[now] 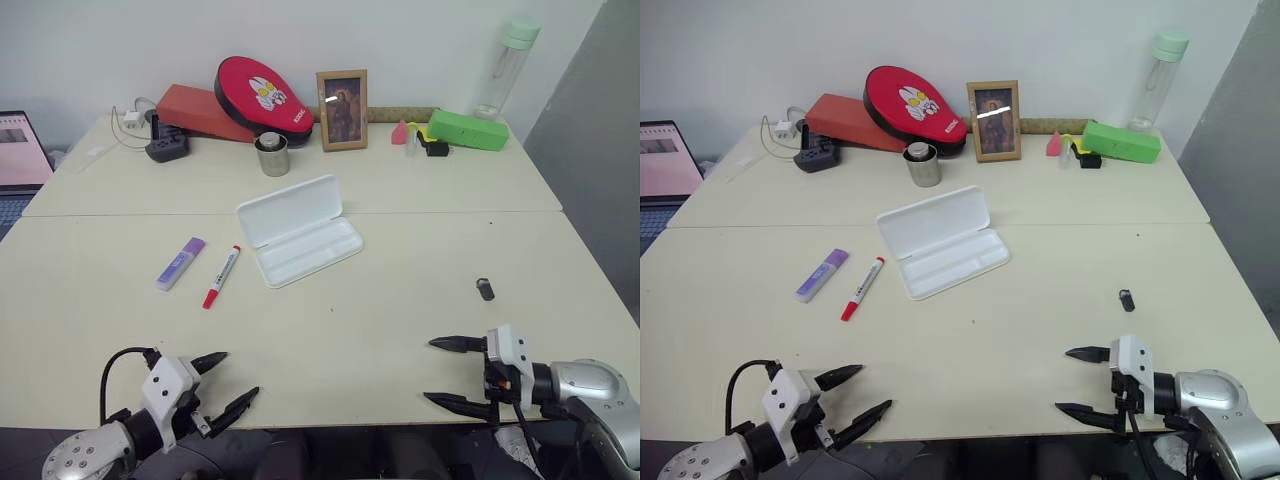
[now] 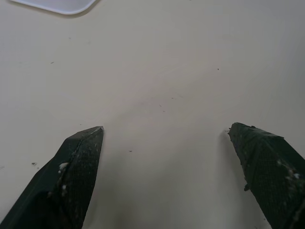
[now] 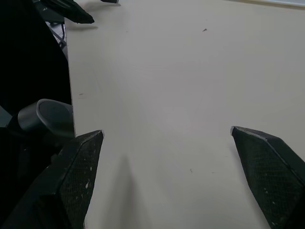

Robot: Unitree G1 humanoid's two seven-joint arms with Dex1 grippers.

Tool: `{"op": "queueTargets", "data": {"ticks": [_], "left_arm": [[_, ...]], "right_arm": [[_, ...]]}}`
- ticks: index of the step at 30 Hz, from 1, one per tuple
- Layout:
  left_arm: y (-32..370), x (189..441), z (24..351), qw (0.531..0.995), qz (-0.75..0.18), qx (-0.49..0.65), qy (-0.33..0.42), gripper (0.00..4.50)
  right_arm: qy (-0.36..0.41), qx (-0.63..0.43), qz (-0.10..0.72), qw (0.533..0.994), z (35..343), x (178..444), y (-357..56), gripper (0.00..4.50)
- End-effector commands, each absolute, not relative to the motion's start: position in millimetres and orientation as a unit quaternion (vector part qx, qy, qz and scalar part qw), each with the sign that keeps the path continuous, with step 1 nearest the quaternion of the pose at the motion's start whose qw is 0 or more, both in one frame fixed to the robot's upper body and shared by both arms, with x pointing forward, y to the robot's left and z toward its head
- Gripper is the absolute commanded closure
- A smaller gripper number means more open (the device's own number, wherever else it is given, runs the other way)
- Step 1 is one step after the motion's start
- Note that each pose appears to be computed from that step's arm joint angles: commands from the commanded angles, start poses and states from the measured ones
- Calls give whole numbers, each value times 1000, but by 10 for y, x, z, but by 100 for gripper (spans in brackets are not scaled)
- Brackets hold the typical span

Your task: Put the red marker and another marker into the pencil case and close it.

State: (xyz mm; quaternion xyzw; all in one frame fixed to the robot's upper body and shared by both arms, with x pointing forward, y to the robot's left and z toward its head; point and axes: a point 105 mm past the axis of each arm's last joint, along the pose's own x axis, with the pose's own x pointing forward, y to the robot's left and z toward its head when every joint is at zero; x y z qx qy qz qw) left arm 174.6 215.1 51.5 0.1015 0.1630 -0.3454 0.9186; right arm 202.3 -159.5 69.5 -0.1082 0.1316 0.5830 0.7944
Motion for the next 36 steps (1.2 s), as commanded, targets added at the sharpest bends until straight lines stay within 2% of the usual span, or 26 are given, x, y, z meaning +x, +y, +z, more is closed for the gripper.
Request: {"op": "queueTargets", "data": {"ticks": [1, 9, 11, 17, 22, 28, 33, 36], "left_arm": [[2128, 1729, 556, 920, -345, 106, 153, 0], [2119, 1798, 651, 923, -344, 102, 140, 0], [2094, 1930, 793, 929, -340, 85, 121, 0], [1980, 2365, 1215, 930, -353, 60, 77, 0], [1727, 2729, 1413, 920, -382, 64, 50, 0], [1345, 2956, 1280, 888, -441, 95, 85, 0], [1203, 3107, 1081, 877, -451, 120, 118, 0], [1133, 3293, 999, 881, -433, 145, 123, 0]], "right_arm": [[122, -119, 588, 791, 738, 2035, -1592, 2], [118, -119, 596, 785, 769, 2025, -1557, 2], [105, -122, 601, 783, 867, 2055, -1512, 2], [11, -114, 587, 801, 1493, 2285, -1254, 2], [1, -123, 558, 821, 1775, 2436, -1130, 2], [9, -160, 518, 840, 1933, 2512, -1156, 2], [21, -163, 494, 854, 1998, 2531, -1209, 2], [12, -170, 476, 863, 2035, 2566, -1248, 2]]}}
